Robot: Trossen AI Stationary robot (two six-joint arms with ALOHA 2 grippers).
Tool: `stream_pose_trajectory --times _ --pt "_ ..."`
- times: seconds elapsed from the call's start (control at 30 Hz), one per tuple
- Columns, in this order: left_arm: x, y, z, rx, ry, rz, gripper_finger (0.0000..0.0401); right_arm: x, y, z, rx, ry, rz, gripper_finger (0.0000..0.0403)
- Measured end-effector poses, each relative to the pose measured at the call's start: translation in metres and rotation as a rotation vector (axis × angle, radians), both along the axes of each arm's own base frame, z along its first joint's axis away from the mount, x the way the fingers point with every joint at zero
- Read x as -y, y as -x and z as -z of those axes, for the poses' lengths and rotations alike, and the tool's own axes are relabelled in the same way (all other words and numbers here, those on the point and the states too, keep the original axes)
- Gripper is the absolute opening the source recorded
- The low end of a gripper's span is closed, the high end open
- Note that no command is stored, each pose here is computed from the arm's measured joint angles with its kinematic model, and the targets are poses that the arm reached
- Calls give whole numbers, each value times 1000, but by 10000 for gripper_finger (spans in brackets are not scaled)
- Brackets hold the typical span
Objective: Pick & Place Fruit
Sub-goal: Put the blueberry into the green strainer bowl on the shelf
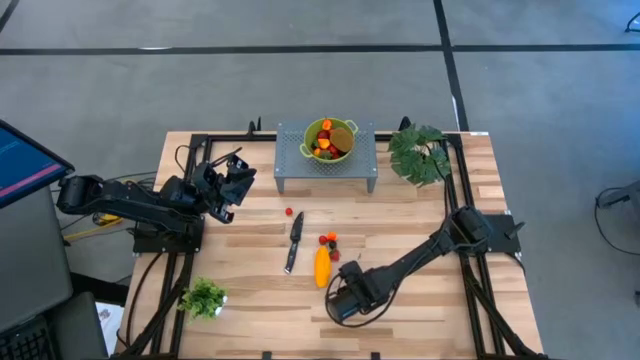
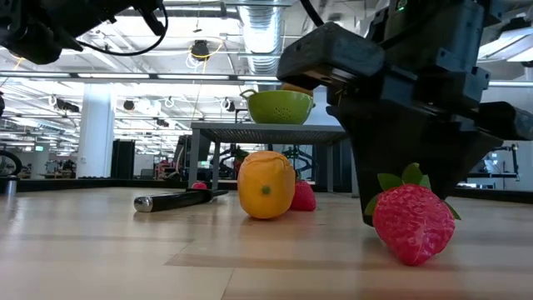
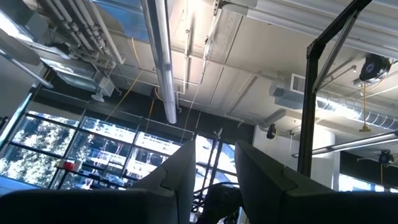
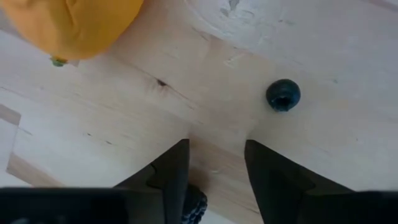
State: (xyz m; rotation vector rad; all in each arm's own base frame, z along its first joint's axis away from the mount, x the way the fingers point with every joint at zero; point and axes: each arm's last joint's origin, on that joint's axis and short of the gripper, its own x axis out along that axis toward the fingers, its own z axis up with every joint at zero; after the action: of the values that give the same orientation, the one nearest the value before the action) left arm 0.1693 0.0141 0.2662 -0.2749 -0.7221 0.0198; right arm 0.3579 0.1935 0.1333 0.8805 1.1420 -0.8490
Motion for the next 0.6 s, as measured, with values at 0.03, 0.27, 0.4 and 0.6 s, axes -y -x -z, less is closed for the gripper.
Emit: stream_pose_trajectory --times 0.03,0.27,0.4,0.6 --pt "0 0 0 0 0 0 106 1 0 0 -1 1 4 156" --pt "0 0 0 0 2 -2 106 8 -1 1 -27 9 28 160" --pt "0 0 0 0 2 -2 106 9 0 1 -40 29 28 154" --pt "0 0 0 0 2 -2 106 12 3 2 -69 52 28 150"
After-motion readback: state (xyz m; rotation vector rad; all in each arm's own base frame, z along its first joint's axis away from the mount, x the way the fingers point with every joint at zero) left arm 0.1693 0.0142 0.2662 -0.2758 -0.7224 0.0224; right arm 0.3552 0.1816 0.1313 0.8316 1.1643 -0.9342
